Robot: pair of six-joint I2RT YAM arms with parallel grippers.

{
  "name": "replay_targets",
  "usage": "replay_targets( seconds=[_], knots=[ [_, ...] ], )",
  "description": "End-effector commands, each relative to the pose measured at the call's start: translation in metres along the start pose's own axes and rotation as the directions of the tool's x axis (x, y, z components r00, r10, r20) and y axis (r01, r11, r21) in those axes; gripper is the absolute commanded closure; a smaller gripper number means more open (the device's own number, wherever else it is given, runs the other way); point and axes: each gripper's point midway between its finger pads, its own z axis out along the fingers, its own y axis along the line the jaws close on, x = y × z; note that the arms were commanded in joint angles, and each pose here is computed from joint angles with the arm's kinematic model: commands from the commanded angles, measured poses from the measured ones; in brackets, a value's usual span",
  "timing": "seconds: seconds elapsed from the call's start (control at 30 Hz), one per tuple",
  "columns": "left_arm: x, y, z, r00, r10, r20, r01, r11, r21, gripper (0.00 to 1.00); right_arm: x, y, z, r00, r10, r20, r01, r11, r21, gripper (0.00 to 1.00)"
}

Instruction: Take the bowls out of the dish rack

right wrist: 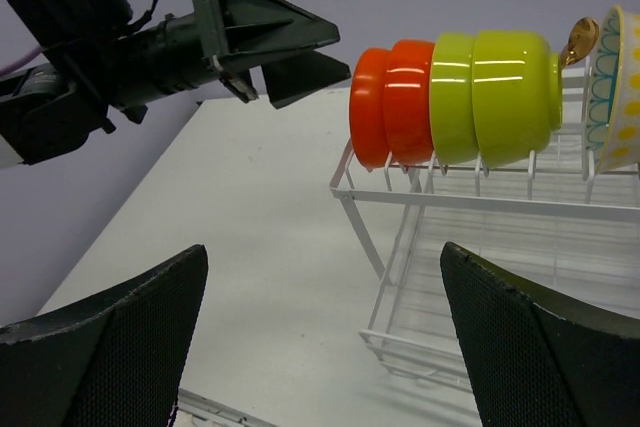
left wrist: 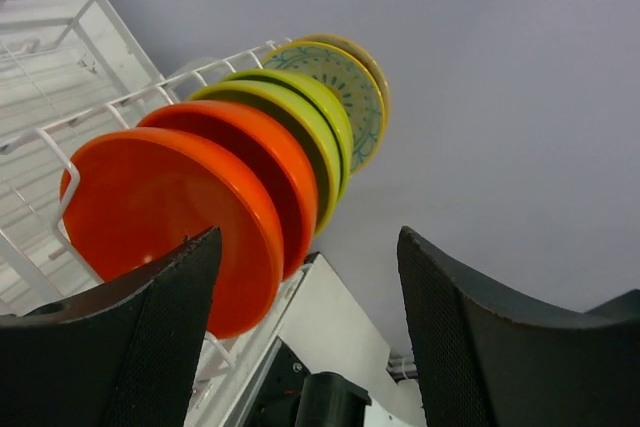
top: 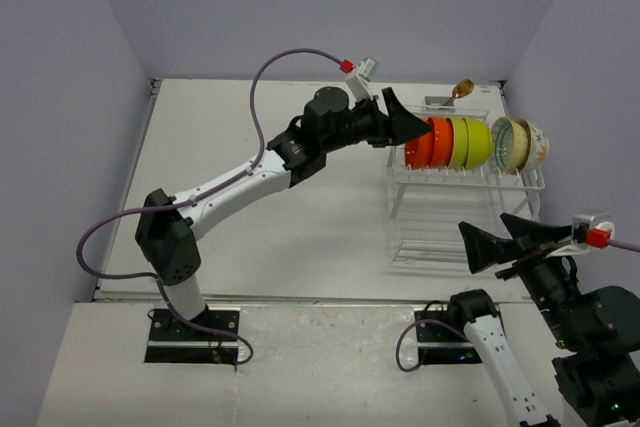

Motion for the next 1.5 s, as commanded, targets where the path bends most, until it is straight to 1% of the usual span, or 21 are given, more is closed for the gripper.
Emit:
replay_targets(
  seconds=[0.0, 0.07, 0.13, 0.17, 0.23, 0.27, 0.33, 0.37, 0.43, 0.47, 0.57, 0.67, 0.87, 1.07, 1.13, 1.37, 1.47],
  knots=[
    [-0.014, -0.008, 0.009, 0.999, 0.032, 0.041, -0.032, 0.999, 0.013, 0.29, -0.003, 0.006, -0.011, 1.0, -0.027, 0.013, 0.027, 0.999, -0.03, 0.01],
    [-0.012, 0.003, 0.015, 0.999, 0.026, 0.048, -0.025, 1.0, -0.017, 0.32, -0.004, 0.007, -0.013, 0.999, -0.027, 0.019, 0.028, 0.999, -0.036, 0.01],
    [-0.009, 0.007, 0.021, 0.999, 0.021, 0.041, -0.02, 1.0, -0.014, 0.35, -0.002, 0.006, -0.012, 0.999, -0.03, 0.015, 0.031, 0.999, -0.037, 0.01],
    [-0.007, 0.006, 0.024, 0.999, 0.019, 0.036, -0.018, 1.0, -0.003, 0.42, -0.002, 0.006, -0.012, 0.999, -0.03, 0.017, 0.031, 0.999, -0.037, 0.01],
    [-0.004, 0.004, 0.03, 1.0, 0.015, 0.022, -0.016, 1.0, 0.023, 0.47, 0.0, 0.006, -0.011, 0.999, -0.032, 0.012, 0.032, 0.999, -0.036, 0.01],
    [-0.004, 0.002, 0.032, 1.0, 0.019, 0.019, -0.02, 0.999, 0.03, 0.55, 0.0, 0.006, -0.011, 0.999, -0.033, 0.014, 0.034, 0.999, -0.036, 0.01],
    [-0.001, 0.0, 0.036, 1.0, 0.028, 0.009, -0.028, 0.999, 0.032, 0.6, 0.0, 0.005, -0.01, 0.999, -0.034, 0.01, 0.035, 0.999, -0.035, 0.01],
    [0.001, 0.0, 0.037, 1.0, 0.026, 0.007, -0.026, 0.999, 0.032, 0.67, 0.0, 0.005, -0.01, 0.999, -0.034, 0.008, 0.034, 0.999, -0.034, 0.01],
    [0.002, 0.0, 0.038, 1.0, 0.025, 0.006, -0.026, 0.999, 0.031, 0.72, 0.0, 0.005, -0.01, 0.999, -0.034, 0.011, 0.035, 0.999, -0.035, 0.01],
    [0.003, 0.001, 0.038, 1.0, 0.025, 0.005, -0.025, 0.999, 0.027, 0.79, 0.0, 0.006, -0.01, 0.999, -0.034, 0.008, 0.034, 0.999, -0.036, 0.01],
    [0.003, 0.006, 0.036, 1.0, 0.019, 0.015, -0.019, 1.0, 0.006, 0.88, -0.002, 0.006, -0.011, 0.999, -0.035, 0.012, 0.035, 0.999, -0.039, 0.01],
    [0.002, 0.007, 0.033, 1.0, 0.017, 0.026, -0.017, 1.0, -0.003, 1.0, -0.001, 0.007, -0.01, 0.999, -0.035, 0.009, 0.035, 0.999, -0.041, 0.01],
    [-0.004, 0.001, 0.023, 0.998, 0.013, 0.059, -0.013, 1.0, 0.007, 1.0, -0.001, 0.007, -0.008, 0.999, -0.034, 0.002, 0.034, 0.998, -0.044, 0.01],
    [-0.009, -0.005, 0.012, 0.994, -0.029, 0.107, 0.025, 0.999, 0.037, 1.0, -0.003, 0.009, -0.009, 0.999, -0.033, 0.005, 0.033, 0.998, -0.048, 0.01],
    [-0.014, -0.014, 0.004, 0.99, -0.045, 0.137, 0.035, 0.997, 0.074, 1.0, -0.005, 0.01, -0.01, 0.999, -0.035, 0.011, 0.036, 0.998, -0.05, 0.01],
    [-0.017, -0.023, -0.005, 0.982, -0.078, 0.173, 0.053, 0.988, 0.143, 1.0, -0.004, 0.009, -0.01, 0.999, -0.035, 0.013, 0.036, 0.998, -0.046, 0.01],
    [-0.02, -0.026, -0.012, 0.977, -0.082, 0.199, 0.052, 0.987, 0.154, 1.0, -0.005, 0.008, -0.01, 0.999, -0.037, 0.016, 0.038, 0.998, -0.045, 0.01]
  ],
)
